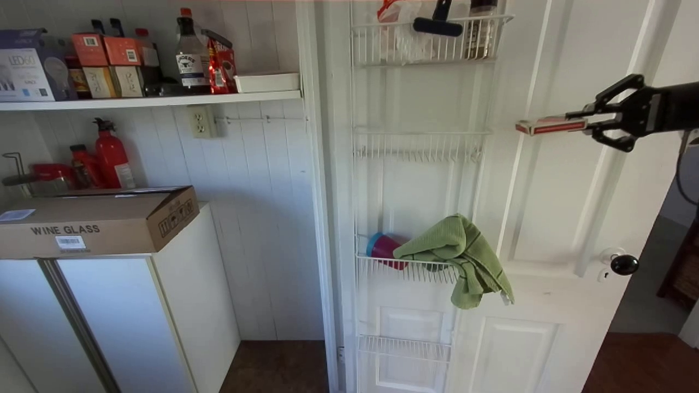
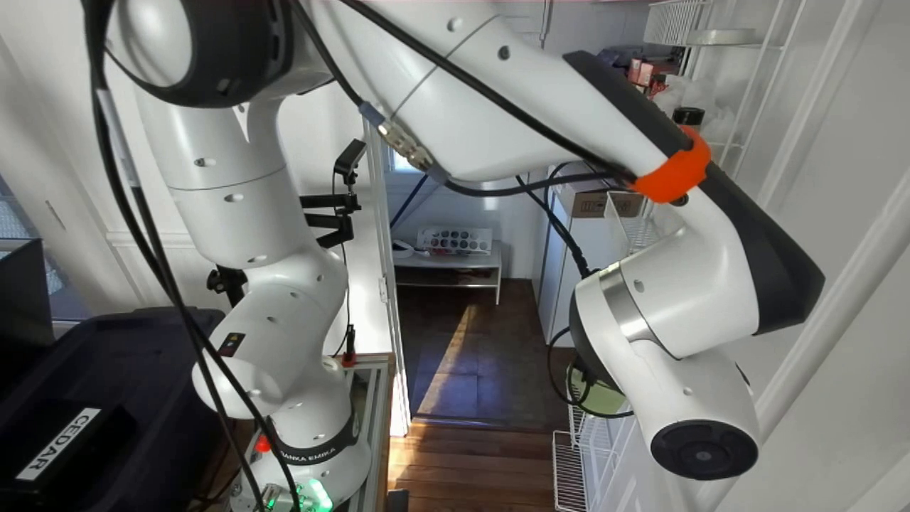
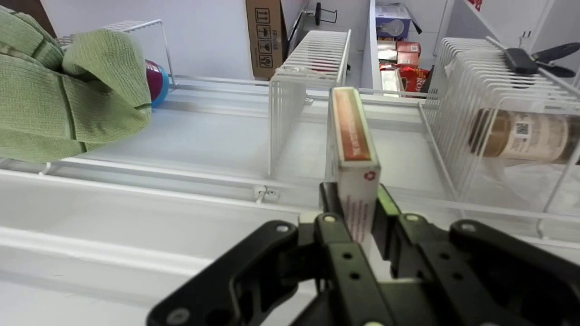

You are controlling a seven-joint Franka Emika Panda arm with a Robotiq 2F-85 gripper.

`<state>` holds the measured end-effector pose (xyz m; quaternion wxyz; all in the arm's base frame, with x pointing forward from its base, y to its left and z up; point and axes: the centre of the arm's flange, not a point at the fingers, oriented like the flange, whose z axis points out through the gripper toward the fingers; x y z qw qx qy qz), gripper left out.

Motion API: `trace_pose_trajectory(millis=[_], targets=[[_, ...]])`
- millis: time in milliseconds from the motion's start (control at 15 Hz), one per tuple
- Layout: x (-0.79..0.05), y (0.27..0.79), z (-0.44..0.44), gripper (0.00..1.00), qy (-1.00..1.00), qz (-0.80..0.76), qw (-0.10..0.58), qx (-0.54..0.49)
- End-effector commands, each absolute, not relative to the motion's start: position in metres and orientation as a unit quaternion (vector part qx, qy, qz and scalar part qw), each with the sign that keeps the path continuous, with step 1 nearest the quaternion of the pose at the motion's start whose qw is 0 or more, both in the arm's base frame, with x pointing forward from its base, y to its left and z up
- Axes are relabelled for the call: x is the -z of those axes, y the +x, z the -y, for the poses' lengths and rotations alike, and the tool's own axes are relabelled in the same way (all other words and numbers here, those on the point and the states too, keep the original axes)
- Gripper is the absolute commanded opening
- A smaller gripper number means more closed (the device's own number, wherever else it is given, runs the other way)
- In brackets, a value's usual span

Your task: Remove the playing cards deck case from the second top rack and move into onto the top rack of the pantry door rack

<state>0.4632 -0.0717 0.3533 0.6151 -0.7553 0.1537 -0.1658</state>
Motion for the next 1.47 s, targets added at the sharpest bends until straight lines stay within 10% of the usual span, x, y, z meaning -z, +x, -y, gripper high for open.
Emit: trace_pose_trajectory(millis=[0,1400], targets=[[-0.393,0.432,0.078,0.05,-0.747,-0.138,0.629,0.164],[-0.464,0.485,0.018,0.05,-0.682,-0.150,0.679,0.226]])
